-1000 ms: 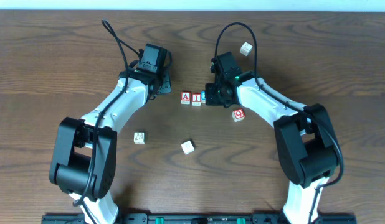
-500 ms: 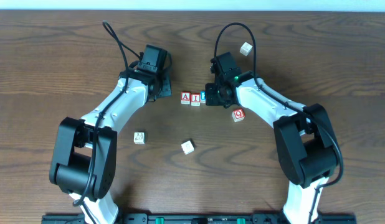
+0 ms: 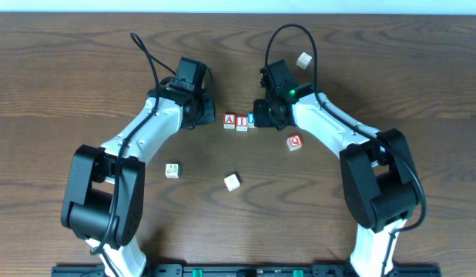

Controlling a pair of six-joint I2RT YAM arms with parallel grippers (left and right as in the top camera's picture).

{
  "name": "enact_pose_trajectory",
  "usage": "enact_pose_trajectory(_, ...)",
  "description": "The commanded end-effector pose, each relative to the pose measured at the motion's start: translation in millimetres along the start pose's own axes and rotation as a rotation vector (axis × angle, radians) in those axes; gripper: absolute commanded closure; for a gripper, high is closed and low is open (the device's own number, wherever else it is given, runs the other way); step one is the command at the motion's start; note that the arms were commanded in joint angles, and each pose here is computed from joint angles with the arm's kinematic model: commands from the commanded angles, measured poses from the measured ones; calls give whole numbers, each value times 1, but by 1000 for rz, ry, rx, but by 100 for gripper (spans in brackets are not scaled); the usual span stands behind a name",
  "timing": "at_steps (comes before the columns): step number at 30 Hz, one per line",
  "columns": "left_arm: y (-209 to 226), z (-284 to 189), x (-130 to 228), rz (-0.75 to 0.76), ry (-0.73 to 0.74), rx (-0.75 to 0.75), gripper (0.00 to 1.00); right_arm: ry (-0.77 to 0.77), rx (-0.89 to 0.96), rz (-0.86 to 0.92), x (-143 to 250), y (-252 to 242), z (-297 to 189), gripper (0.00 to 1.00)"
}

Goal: Spell out Ai2

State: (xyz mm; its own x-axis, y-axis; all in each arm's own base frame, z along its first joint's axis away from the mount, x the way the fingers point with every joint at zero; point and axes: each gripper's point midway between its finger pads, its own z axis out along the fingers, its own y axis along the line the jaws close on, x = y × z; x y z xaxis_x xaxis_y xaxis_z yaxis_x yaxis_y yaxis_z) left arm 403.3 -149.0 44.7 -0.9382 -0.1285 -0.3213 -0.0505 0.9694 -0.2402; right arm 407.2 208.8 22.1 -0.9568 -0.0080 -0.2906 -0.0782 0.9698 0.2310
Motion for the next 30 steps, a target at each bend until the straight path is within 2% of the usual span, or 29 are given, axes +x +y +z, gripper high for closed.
enact_pose_trajectory(1, -5, 10, 17, 5, 45, 41, 94, -29, 2, 9, -11, -2, -8, 99)
enact_pose_trajectory(13, -16, 32, 32, 40, 83, 41, 94, -23, 13, 29, -12, -12, -9, 99)
enact_pose_trajectory(30, -26, 37, 24, 27, 53, 90, 94, 21, -51, 2, -4, -2, -10, 99)
